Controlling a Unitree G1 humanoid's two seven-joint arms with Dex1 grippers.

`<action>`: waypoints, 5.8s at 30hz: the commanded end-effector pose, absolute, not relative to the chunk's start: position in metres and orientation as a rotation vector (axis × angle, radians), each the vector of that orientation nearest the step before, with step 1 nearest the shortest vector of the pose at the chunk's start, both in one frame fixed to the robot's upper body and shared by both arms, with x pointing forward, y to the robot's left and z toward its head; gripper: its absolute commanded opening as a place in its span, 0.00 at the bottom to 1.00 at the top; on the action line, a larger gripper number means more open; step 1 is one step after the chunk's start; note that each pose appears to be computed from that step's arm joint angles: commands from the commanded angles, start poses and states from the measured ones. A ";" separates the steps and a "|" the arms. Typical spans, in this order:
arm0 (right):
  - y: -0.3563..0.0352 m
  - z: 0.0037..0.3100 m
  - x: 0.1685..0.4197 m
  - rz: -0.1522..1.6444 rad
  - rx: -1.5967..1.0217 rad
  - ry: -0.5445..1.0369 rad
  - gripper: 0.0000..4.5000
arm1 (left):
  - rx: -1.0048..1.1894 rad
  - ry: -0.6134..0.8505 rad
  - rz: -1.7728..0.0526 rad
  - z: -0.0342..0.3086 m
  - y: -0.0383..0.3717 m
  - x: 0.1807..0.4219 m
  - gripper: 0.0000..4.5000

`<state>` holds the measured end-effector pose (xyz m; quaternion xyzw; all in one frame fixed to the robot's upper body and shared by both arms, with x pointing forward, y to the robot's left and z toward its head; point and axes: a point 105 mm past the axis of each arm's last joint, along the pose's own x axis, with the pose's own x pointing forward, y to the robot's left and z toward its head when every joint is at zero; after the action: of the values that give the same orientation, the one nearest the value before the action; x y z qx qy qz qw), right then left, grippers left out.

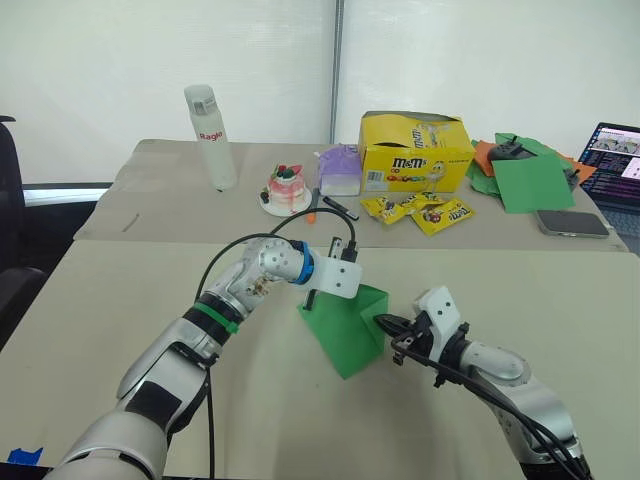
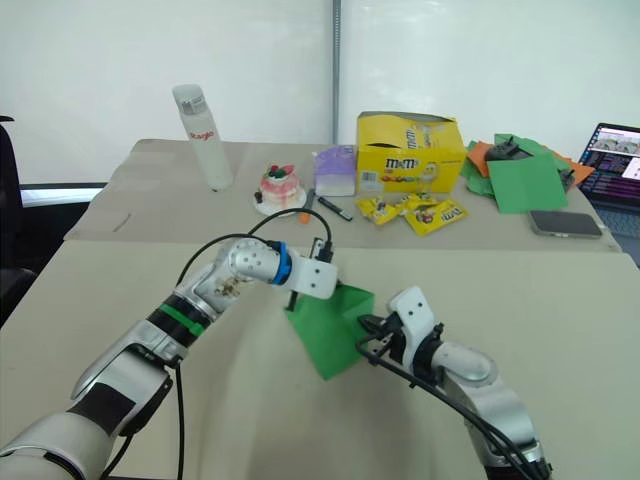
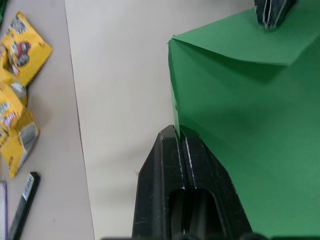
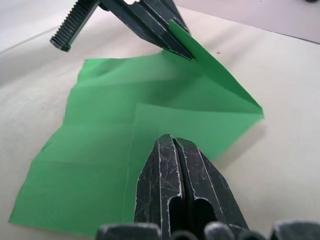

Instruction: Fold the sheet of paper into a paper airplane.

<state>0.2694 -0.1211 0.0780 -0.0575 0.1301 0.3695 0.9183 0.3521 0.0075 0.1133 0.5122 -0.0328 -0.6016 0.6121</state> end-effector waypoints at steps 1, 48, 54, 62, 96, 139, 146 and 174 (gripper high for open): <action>-0.122 0.075 0.267 0.757 -0.143 0.279 0.00 | 1.215 -0.138 -1.375 0.120 0.001 0.351 0.00; -0.123 0.054 0.286 0.634 -0.147 0.370 0.00 | 0.403 0.192 -1.303 0.141 0.049 0.335 0.63; -0.119 0.053 0.285 0.648 -0.151 0.373 0.00 | 0.272 0.240 -1.270 0.137 0.043 0.337 0.21; -0.113 0.056 0.288 0.650 -0.150 0.361 0.00 | 0.277 0.333 -1.251 0.098 0.024 0.334 0.01; -0.148 0.063 0.288 0.459 -0.233 0.367 0.00 | 0.404 0.423 -1.196 0.059 0.024 0.338 0.01; -0.106 0.098 0.207 0.970 -0.009 0.548 0.00 | 0.338 0.245 -1.313 0.110 0.015 0.354 0.01; -0.076 0.096 0.223 0.998 -0.003 0.535 0.00 | 0.359 0.226 -1.315 0.112 0.013 0.357 0.01; -0.129 0.107 0.261 0.948 -0.420 0.560 0.00 | 0.393 0.233 -1.227 0.111 0.038 0.365 0.01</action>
<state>0.2583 -0.1286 0.0891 -0.1971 0.2950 0.4394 0.8253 0.3576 0.0331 0.0968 0.1731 0.1348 -0.5834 0.7820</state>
